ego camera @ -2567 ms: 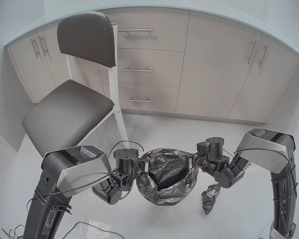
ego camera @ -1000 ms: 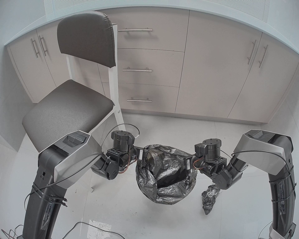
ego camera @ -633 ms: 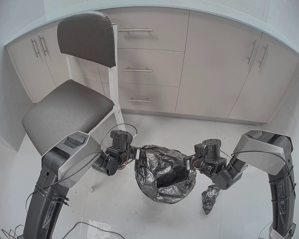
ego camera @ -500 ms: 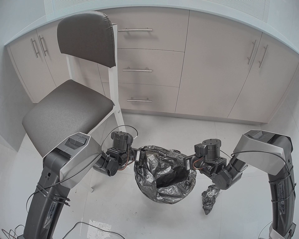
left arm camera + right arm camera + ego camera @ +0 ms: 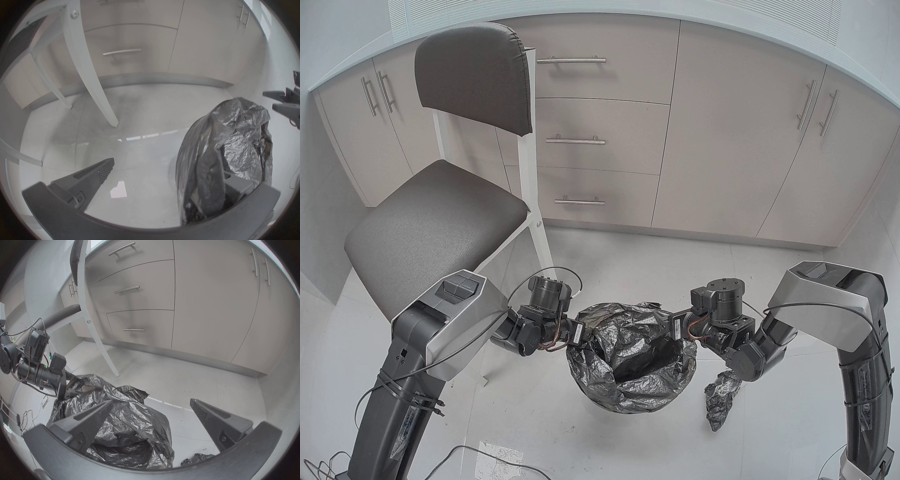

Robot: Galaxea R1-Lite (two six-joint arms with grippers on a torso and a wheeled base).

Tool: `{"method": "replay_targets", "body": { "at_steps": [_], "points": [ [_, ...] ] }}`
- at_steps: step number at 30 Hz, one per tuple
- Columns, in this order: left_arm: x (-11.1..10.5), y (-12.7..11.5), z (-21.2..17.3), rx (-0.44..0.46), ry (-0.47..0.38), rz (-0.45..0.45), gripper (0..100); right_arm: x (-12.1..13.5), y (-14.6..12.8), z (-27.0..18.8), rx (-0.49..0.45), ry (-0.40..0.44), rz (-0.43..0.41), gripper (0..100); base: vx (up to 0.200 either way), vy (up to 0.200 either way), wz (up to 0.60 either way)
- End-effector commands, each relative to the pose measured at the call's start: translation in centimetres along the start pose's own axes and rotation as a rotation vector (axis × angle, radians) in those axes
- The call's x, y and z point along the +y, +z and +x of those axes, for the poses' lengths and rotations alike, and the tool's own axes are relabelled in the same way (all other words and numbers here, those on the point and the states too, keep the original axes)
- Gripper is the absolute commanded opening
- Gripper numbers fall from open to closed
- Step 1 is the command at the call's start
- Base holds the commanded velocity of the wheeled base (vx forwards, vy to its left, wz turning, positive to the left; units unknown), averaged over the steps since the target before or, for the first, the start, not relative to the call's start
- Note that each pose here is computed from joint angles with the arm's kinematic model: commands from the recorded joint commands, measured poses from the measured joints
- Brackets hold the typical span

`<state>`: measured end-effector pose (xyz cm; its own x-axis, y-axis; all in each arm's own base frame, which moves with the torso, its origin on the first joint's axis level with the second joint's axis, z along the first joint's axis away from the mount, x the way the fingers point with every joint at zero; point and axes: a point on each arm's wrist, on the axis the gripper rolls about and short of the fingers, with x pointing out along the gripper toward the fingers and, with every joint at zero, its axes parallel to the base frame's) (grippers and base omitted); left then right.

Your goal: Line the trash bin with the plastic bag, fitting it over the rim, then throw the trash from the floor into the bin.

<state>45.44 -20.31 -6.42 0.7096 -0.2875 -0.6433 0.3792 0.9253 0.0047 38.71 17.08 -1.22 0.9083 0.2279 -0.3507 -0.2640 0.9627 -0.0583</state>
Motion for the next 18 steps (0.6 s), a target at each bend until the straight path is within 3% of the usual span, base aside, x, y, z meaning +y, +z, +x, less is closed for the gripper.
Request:
{"method": "replay_targets", "body": {
  "at_steps": [1,6,9,14,18],
  "points": [
    [-0.1,0.7,-0.1,0.016,-0.017,-0.002,100,0.0,-0.2,-0.1,-0.005,0.0,0.003,100,0.0,0.0,0.0],
    [-0.1,0.8,-0.1,0.031,-0.018,-0.002,100,0.0,-0.2,-0.2,-0.003,0.0,0.003,100,0.0,0.0,0.0],
    [-0.1,1.8,-0.9,0.013,-0.018,-0.057,100,-0.1,0.1,-0.5,-0.008,-0.001,0.003,100,0.0,0.0,0.0],
    [-0.3,3.8,-4.6,-0.011,-0.015,-0.134,100,0.2,0.3,-1.0,-0.005,0.008,-0.004,100,0.0,0.0,0.0],
    [-0.4,3.0,-7.1,0.037,-0.014,-0.125,100,0.3,0.4,-1.0,-0.01,0.009,-0.002,100,0.0,0.0,0.0]
  ]
}}
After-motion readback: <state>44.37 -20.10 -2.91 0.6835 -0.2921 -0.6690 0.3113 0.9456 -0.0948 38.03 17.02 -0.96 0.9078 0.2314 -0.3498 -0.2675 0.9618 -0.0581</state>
